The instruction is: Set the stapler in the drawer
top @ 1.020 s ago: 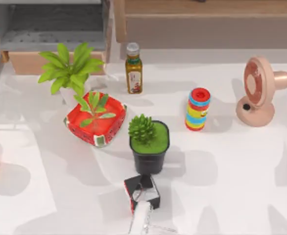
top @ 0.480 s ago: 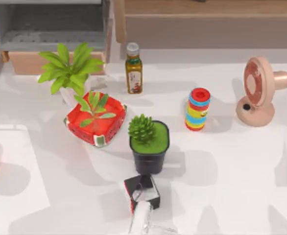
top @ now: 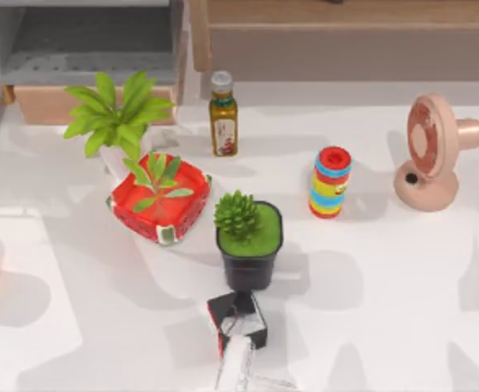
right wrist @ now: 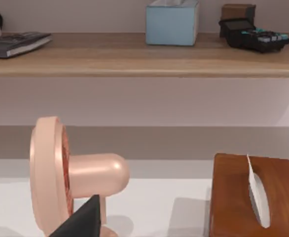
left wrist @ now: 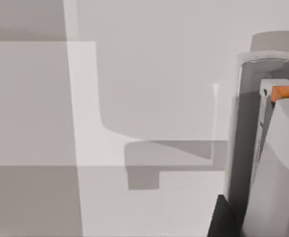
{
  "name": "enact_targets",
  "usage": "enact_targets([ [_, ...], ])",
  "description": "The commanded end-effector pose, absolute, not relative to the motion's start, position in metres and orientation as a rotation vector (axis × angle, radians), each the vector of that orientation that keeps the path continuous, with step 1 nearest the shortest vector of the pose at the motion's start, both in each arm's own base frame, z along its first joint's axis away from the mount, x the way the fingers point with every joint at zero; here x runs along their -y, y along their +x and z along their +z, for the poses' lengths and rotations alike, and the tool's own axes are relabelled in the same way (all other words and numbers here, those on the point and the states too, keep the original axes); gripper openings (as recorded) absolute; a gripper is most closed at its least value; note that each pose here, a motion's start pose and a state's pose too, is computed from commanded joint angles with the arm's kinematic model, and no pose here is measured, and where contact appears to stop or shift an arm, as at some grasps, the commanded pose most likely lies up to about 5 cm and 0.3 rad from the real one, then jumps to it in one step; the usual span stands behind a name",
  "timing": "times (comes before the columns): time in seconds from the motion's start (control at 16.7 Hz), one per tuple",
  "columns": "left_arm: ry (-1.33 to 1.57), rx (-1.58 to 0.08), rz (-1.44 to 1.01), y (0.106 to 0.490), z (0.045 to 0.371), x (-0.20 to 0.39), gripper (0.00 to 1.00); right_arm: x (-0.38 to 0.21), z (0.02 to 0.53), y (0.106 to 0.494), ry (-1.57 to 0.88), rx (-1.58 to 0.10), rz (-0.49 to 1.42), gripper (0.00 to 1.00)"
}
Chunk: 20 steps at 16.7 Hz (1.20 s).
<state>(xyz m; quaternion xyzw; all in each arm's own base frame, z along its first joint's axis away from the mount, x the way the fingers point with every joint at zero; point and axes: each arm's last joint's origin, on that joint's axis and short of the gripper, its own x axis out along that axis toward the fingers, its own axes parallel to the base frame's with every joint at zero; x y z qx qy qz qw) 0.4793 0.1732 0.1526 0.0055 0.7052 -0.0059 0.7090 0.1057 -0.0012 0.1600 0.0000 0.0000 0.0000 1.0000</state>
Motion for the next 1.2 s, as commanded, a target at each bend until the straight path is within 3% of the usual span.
enact_targets([
  [0.06, 0.012, -1.565, -0.013, 0.4793, 0.1526, -0.1732, 0.00, 0.0012, 0.1600, 0.1057, 0.000, 0.000, 0.000, 1.00],
  [0.84, 0.012, -1.565, -0.013, 0.4793, 0.1526, -0.1732, 0.98, 0.0012, 0.1600, 0.1057, 0.000, 0.000, 0.000, 1.00],
  [1.2, 0.012, -1.565, -0.013, 0.4793, 0.1526, -0.1732, 1.00, 0.0012, 0.1600, 0.1057, 0.000, 0.000, 0.000, 1.00],
])
